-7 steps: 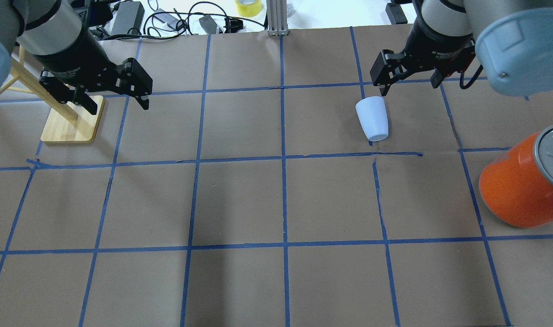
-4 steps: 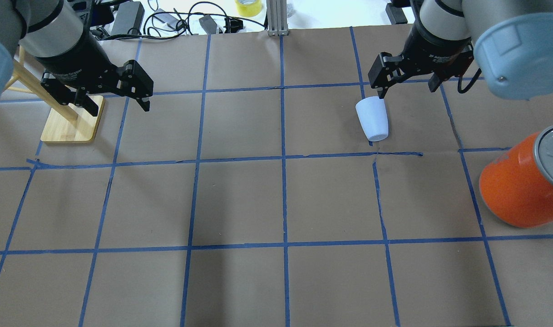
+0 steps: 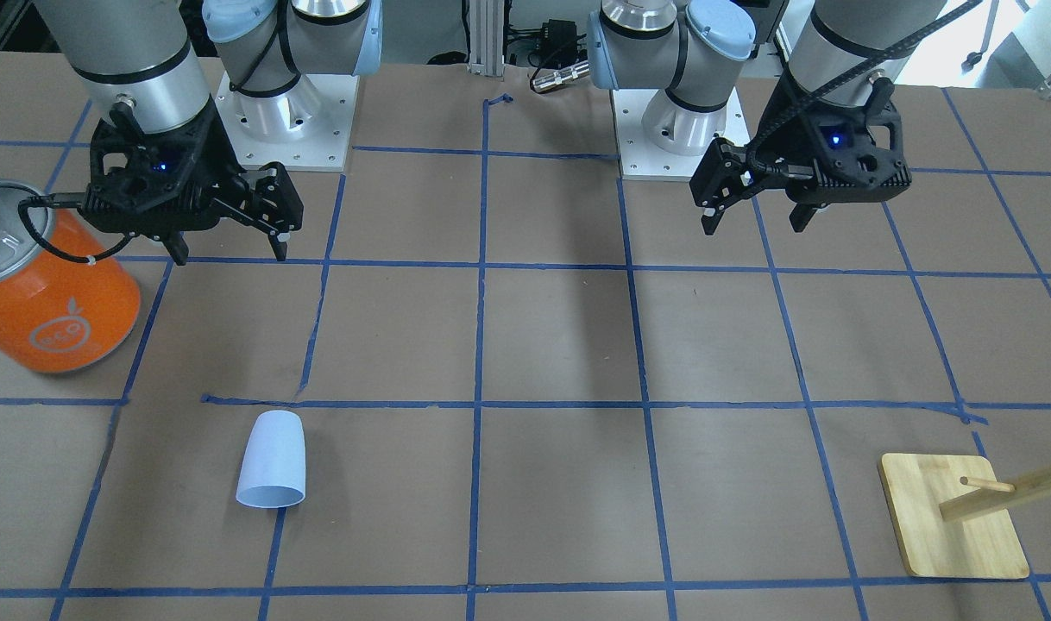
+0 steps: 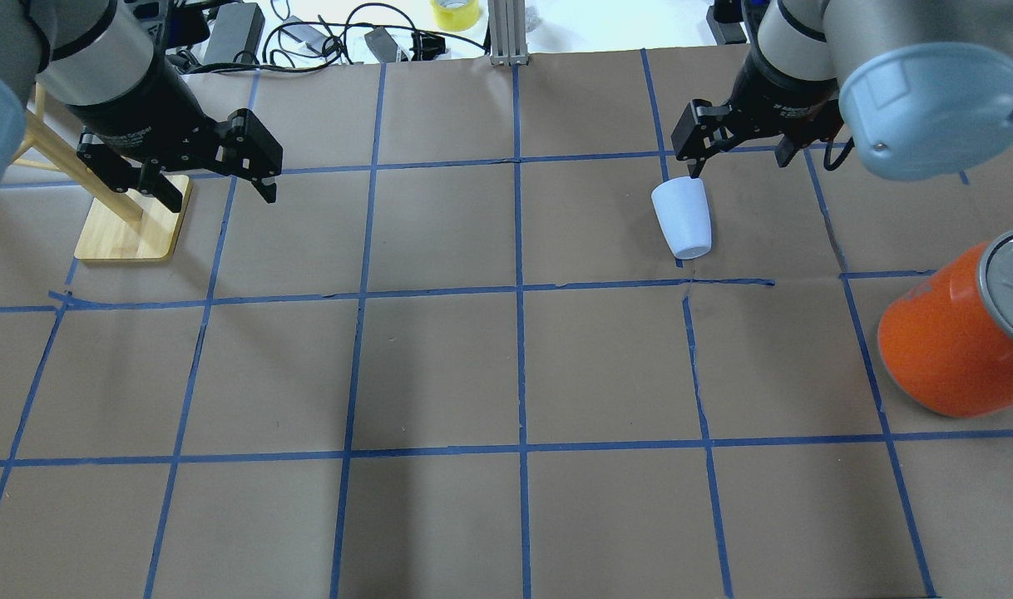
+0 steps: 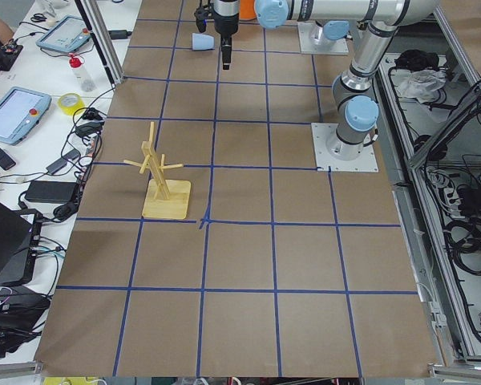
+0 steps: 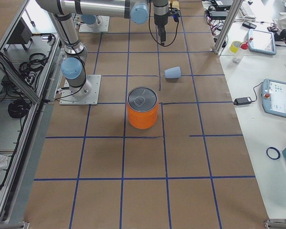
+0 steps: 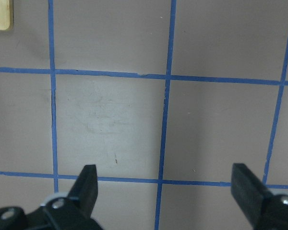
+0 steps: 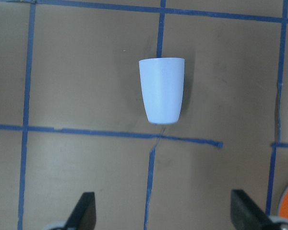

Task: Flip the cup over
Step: 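Lower the right gripper over the upside-down white cup, then close the right gripper on the cup base and lift it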

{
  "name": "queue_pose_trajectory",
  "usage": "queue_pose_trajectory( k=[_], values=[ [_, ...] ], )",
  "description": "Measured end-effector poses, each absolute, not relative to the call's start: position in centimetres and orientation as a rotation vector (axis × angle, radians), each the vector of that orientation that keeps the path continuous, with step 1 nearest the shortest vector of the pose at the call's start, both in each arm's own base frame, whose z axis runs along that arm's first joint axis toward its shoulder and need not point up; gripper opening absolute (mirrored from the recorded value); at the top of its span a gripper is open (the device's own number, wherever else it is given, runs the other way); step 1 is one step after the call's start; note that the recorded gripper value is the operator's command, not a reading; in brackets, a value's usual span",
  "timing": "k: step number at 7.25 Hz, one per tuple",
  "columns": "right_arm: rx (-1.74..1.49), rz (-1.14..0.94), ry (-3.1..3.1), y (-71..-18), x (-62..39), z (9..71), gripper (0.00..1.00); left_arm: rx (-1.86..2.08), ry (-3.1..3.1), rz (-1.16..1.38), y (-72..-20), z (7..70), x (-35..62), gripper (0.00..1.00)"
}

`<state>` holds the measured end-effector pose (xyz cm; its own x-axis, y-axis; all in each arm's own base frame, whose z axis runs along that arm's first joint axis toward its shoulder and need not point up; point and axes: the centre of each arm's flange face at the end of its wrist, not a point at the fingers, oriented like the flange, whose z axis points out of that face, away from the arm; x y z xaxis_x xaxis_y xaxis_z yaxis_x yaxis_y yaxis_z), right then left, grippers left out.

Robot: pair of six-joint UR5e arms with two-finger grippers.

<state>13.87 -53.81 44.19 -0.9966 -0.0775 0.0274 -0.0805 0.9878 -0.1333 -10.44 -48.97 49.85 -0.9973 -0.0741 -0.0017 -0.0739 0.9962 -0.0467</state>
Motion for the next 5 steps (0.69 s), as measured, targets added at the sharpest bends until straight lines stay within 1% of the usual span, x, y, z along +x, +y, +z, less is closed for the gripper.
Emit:
queue_pose_trajectory(
  k=[3, 5],
  values=[
    [0.126, 0.296, -3.097, -61.0, 13.7, 34.8, 1.0, -0.117, 3.132, -0.077, -48.9, 49.9, -10.4, 1.0],
    [0.089, 0.305, -3.092, -64.2, 12.7, 28.4, 1.0, -0.117, 3.132, -0.077, -48.9, 50.0, -10.4, 1.0]
  ],
)
